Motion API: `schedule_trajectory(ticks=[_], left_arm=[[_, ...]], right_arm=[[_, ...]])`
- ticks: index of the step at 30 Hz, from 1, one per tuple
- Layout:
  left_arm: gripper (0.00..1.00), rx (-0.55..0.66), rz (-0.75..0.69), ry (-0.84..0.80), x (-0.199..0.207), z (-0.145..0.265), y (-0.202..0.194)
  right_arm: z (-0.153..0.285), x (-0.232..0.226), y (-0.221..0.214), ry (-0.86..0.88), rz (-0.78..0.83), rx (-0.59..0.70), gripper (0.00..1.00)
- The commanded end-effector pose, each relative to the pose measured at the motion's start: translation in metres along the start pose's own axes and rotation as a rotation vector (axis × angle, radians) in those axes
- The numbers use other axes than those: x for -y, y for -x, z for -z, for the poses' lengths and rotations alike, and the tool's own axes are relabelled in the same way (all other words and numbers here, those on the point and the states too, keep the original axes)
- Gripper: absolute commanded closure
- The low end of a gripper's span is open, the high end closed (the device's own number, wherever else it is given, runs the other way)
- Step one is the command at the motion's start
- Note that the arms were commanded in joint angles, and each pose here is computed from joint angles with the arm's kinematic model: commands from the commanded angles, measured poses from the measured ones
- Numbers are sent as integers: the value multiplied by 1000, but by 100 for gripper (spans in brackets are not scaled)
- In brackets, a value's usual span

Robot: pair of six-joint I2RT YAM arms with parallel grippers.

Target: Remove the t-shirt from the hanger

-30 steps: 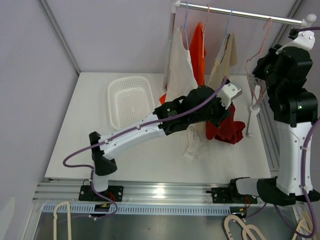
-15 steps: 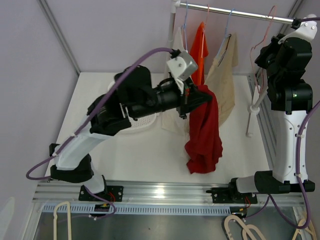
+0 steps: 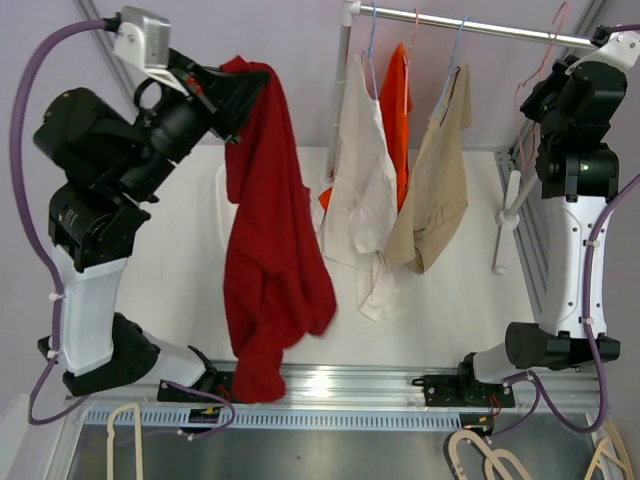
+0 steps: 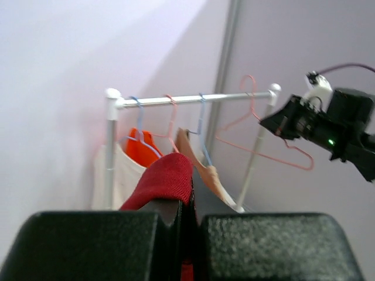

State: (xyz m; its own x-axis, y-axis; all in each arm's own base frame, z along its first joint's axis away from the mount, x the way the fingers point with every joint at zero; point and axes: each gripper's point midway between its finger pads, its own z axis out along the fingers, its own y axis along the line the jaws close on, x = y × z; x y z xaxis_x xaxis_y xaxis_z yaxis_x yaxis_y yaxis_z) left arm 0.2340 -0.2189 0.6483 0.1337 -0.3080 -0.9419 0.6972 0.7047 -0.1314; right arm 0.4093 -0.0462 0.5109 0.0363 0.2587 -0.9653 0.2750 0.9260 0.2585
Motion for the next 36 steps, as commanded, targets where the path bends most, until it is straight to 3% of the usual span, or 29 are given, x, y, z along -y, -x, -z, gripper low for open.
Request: schedule_trajectory(ticks=[1, 4, 8, 12, 20, 27, 28, 29, 31, 35, 36], left_arm=[[99, 175, -8, 30, -13, 13, 49], [99, 286, -62, 92, -31, 19, 73], [99, 309, -119, 162, -59, 8, 76], [99, 297, -86, 186, -82, -12, 66], [99, 143, -18, 260, -135, -48, -8], [100, 36, 10, 378, -180, -51, -61], [99, 1, 26, 398, -187, -51, -73], [99, -16, 43, 414, -195, -50, -80], [99, -52, 63, 438, -204, -49, -99], [99, -149, 110, 528, -227, -41, -147], [99, -160, 126, 614, -239, -33, -155]], right_arm=[[-3, -1, 29, 26, -11, 94, 100], [-11, 2, 20, 29, -15, 72, 100], [-19, 6, 5, 24, -14, 36, 100], [-23, 15, -16, 9, -8, -1, 100], [-19, 32, -58, -18, -16, -82, 100], [-11, 32, -55, -11, -18, -73, 100], [-9, 32, -54, -11, -19, -73, 98], [-8, 32, -53, -12, -21, -73, 75], [-4, 33, -52, -16, -26, -70, 48], [4, 33, -38, -21, -29, -35, 44], [7, 34, -37, -24, -27, -45, 44]])
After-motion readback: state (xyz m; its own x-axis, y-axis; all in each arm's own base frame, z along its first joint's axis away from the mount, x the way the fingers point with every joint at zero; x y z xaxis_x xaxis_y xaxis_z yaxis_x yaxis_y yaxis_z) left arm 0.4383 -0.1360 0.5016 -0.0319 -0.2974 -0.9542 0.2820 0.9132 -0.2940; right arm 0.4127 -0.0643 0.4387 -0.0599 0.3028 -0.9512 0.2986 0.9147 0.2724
